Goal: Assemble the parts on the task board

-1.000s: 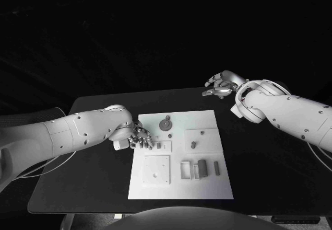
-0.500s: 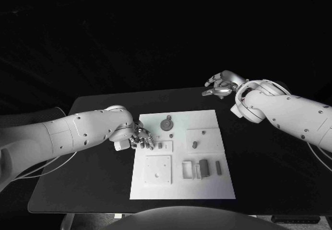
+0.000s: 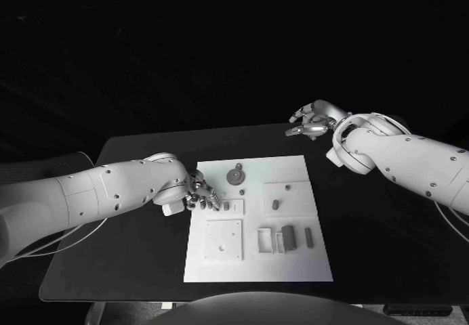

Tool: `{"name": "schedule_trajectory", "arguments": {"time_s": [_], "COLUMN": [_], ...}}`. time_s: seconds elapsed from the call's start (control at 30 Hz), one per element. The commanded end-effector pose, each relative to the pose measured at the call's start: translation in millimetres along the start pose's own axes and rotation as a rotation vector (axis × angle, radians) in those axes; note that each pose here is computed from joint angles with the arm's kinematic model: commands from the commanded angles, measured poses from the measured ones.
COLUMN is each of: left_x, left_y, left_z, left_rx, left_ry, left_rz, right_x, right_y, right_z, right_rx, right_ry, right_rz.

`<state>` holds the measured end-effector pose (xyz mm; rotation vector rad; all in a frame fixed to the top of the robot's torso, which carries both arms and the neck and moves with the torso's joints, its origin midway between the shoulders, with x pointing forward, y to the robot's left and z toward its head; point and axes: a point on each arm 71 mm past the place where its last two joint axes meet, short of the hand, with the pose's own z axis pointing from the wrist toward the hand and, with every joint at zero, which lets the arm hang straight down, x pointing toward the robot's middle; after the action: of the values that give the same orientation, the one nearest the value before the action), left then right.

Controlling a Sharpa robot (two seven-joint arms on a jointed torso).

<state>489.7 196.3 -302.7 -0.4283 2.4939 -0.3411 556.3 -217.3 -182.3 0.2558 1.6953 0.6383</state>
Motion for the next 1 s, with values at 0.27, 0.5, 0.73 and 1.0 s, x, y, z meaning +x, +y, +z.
{"name": "schedule_trajectory", "arguments": {"time_s": [0.27,0.5,0.73,1.0], "left_x": [-4.9,-4.0,-1.7,-2.3], "left_y": [0.9,3.1,2.8,2.0], "left_z": [-0.2,0.9,1.3,2.1], "left_rx": [0.013,-0.02,-0.031,-0.033], "left_ry": [-0.059,-0.033,-0.003,-0.008], "left_rz": [0.003,0.019,0.024,0.023], "right_x": [1.3,1.4,1.4,1.3], "right_y": [0.7,0.9,0.8,0.8], "right_z": [-0.2,-0.2,-0.3,-0.3], "right_rx": [-0.008,-0.009,-0.009,-0.008], "right_ry": [0.011,0.011,0.012,0.012], "right_rz": [-0.008,-0.007,-0.008,-0.008]}}
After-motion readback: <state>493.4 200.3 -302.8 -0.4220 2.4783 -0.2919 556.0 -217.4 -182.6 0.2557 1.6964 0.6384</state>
